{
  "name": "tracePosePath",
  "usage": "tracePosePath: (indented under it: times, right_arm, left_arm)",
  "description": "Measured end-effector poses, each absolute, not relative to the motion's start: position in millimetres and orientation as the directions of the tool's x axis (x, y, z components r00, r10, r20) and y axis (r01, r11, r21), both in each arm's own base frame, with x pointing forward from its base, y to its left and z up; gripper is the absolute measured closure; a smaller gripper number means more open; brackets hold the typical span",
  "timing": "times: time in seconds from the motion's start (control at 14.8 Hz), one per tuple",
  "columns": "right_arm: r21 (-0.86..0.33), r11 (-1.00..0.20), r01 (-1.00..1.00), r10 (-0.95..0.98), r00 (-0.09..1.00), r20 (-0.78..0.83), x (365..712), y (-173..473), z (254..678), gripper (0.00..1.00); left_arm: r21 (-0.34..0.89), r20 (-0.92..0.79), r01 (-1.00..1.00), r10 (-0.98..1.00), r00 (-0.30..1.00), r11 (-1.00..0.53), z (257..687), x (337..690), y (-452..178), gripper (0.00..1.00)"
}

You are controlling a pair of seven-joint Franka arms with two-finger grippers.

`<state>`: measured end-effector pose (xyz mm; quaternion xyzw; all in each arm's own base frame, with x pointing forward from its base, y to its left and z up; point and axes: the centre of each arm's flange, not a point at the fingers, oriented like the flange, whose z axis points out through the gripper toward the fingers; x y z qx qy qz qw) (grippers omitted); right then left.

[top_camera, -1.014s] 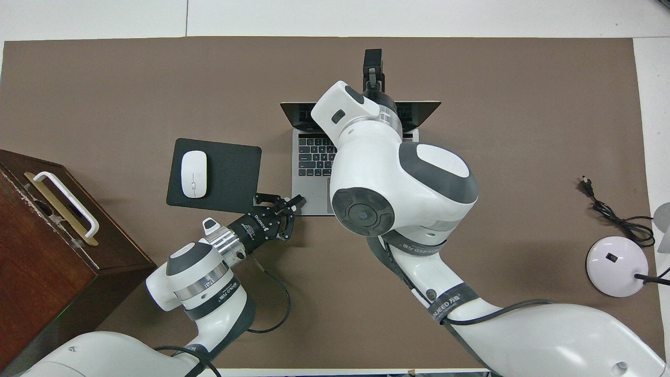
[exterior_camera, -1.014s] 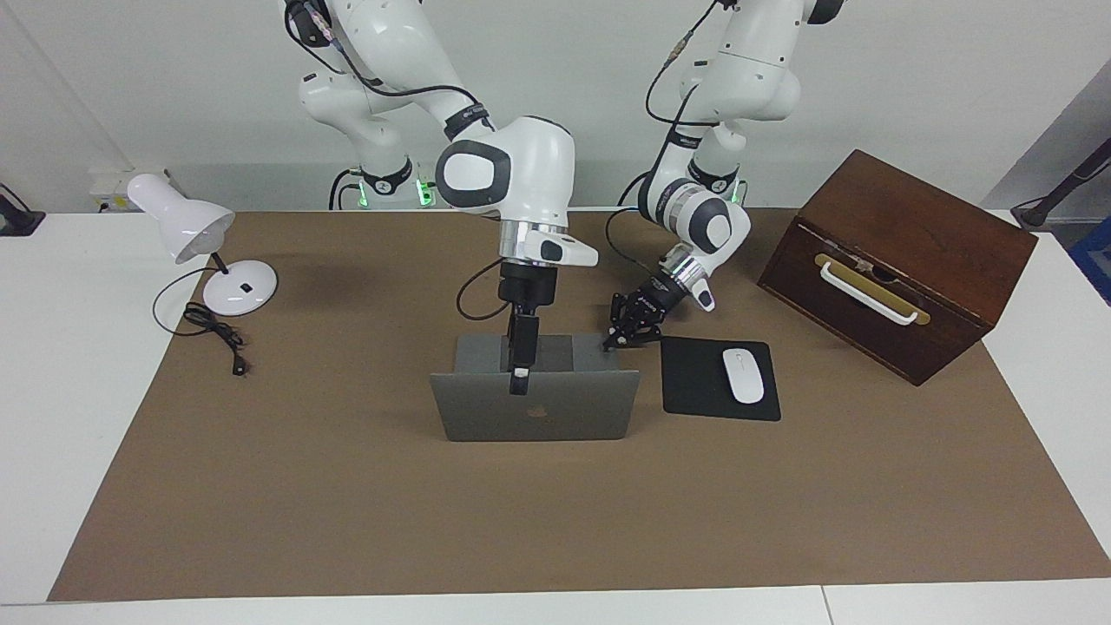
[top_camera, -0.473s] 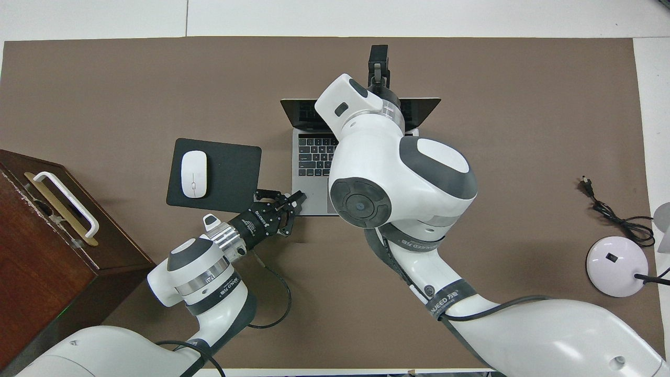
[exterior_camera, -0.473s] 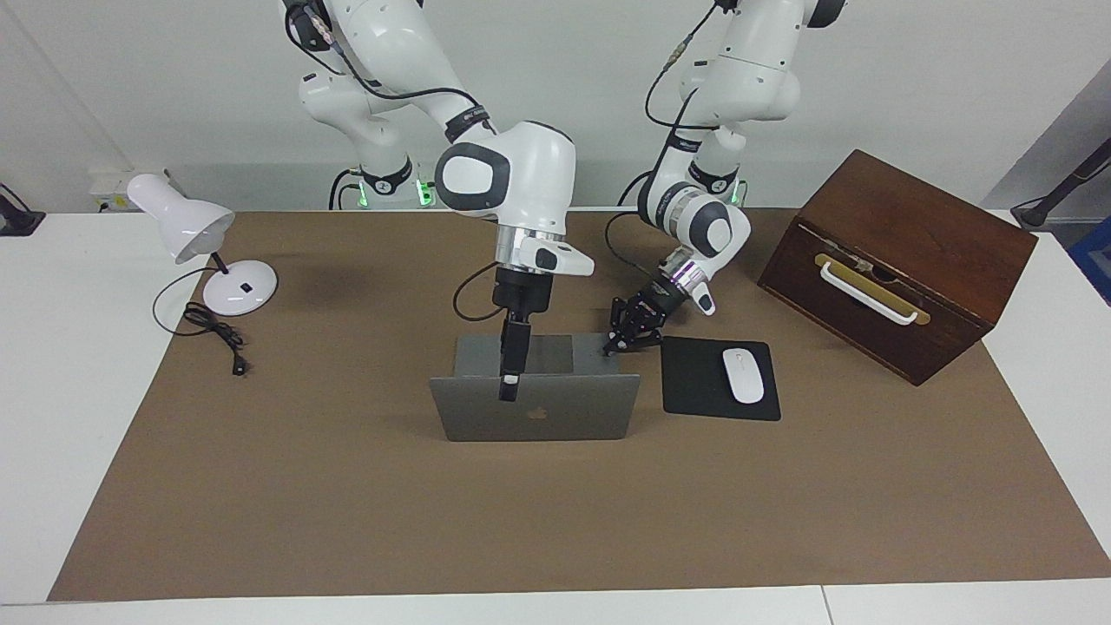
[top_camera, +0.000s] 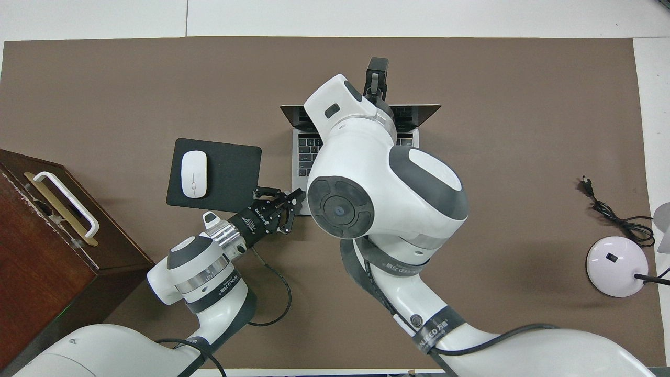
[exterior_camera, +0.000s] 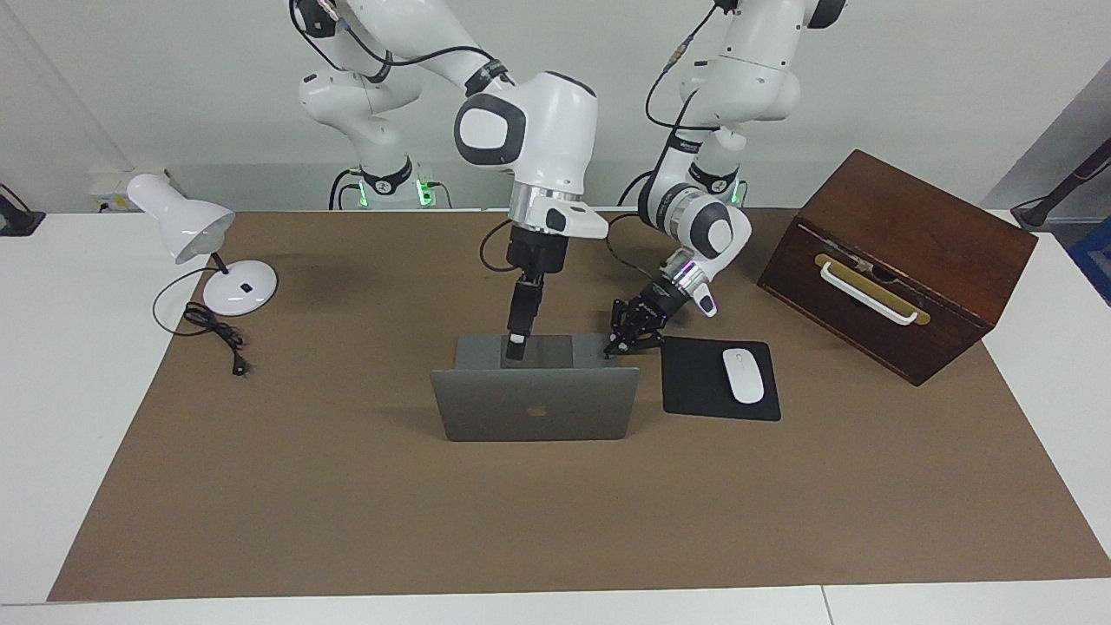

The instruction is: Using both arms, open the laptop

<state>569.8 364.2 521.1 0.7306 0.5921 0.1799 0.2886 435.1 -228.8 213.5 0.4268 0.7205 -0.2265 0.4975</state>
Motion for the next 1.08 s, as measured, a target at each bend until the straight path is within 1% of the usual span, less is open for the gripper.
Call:
tracePosePath:
  times: [0.2, 0.41, 0.61, 0.81, 0.95, 1.08]
  right_arm:
    - [0.606, -0.205, 0.769, 0.962, 0.274, -0.023, 552, 362, 555, 0.00]
    - [0.549, -0.313, 0.775, 0.941, 0.333, 0.067, 534, 348, 599, 0.00]
    - [0.474, -0.435, 0.766, 0.898, 0.410, 0.163, 517, 319, 645, 0.00]
    - [0.376, -0.585, 0.718, 0.811, 0.520, 0.268, 513, 275, 680, 0.00]
    - [0.323, -0.684, 0.654, 0.730, 0.604, 0.320, 511, 246, 698, 0.00]
    - [0.246, -0.770, 0.588, 0.636, 0.683, 0.359, 507, 220, 712, 0.00]
  left_arm:
    - [0.106, -0.908, 0.838, 0.396, -0.139, 0.535, 216, 438, -229, 0.99]
    - [0.117, -0.905, 0.834, 0.405, -0.134, 0.539, 220, 443, -229, 0.99]
    - [0.153, -0.894, 0.827, 0.433, -0.118, 0.540, 232, 451, -228, 0.99]
    - [0.214, -0.877, 0.818, 0.474, -0.081, 0.534, 258, 465, -225, 0.99]
    - [0.240, -0.871, 0.818, 0.488, -0.056, 0.523, 269, 468, -223, 0.99]
    - [0.281, -0.855, 0.821, 0.518, -0.021, 0.497, 279, 474, -219, 0.99]
